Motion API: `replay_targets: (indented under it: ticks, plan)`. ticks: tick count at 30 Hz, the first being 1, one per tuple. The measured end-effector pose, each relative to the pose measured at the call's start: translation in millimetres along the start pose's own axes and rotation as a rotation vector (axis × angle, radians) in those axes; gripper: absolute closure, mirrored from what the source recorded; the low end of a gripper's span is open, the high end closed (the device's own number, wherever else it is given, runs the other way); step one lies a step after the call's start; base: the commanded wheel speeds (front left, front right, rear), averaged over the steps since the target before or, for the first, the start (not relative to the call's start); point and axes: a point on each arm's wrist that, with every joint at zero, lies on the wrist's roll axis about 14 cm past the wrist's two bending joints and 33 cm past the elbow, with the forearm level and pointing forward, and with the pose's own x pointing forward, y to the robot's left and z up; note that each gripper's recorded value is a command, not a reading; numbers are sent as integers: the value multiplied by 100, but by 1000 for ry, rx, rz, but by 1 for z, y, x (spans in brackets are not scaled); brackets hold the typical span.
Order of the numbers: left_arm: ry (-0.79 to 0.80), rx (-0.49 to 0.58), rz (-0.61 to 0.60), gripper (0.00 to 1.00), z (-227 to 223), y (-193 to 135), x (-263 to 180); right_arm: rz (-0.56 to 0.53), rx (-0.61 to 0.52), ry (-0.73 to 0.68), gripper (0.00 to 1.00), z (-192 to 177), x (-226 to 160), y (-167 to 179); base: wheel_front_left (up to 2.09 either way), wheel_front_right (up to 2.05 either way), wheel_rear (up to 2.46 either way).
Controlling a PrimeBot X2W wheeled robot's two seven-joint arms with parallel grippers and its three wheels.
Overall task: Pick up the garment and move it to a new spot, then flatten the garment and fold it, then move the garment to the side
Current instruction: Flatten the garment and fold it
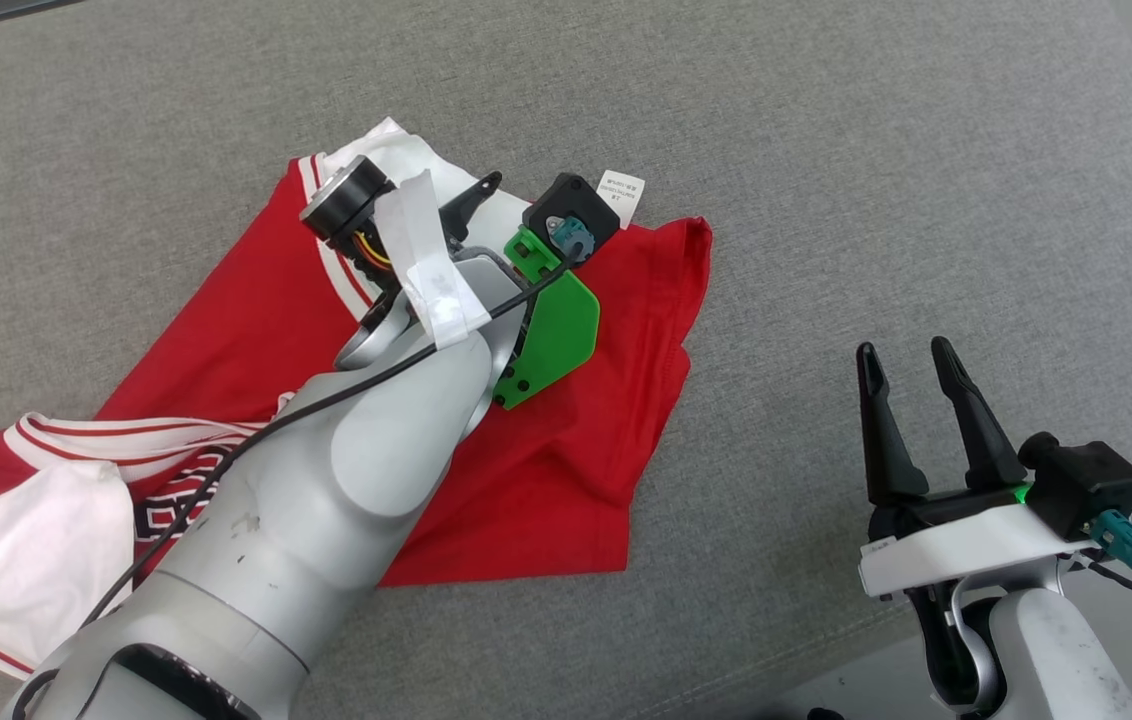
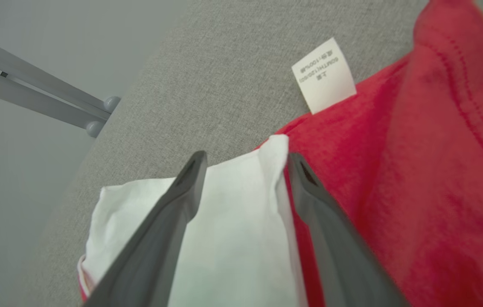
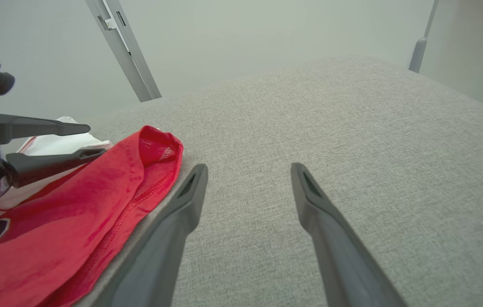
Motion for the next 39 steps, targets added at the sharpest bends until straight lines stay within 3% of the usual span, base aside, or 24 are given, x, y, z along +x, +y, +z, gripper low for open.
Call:
replay_targets:
  ticks: [2, 3, 4, 11, 17, 22, 24, 39]
  plan:
    - [8, -1, -11, 87, -2, -2, 1, -1, 2, 0, 0, 0, 0, 0, 0, 0, 0]
    - [17, -3, -19, 97, -3, -3, 1, -1, 2, -1, 0, 0, 0, 0, 0, 0, 0]
    - [23, -5, -23, 100, -5, -4, 0, -4, 8, -3, 0, 1, 0, -1, 0, 0, 0]
    - [-82, -39, -19, 100, 8, 4, -6, 26, 79, -51, 0, 12, 18, 11, 0, 0, 0]
    - [-189, -125, 44, 100, 12, 20, -25, 96, 320, -13, 0, -4, 40, 47, 0, 0, 0]
    - [-177, -199, 158, 100, -25, 42, -57, 180, 565, 69, 0, -20, 53, 96, 0, 0, 0]
    - [-170, -219, 187, 100, -34, 46, -70, 212, 611, 83, 0, -19, 55, 111, 0, 0, 0]
    - [-144, -277, 385, 100, -62, 71, -158, 222, 491, 150, 0, -24, 95, 122, 0, 0, 0]
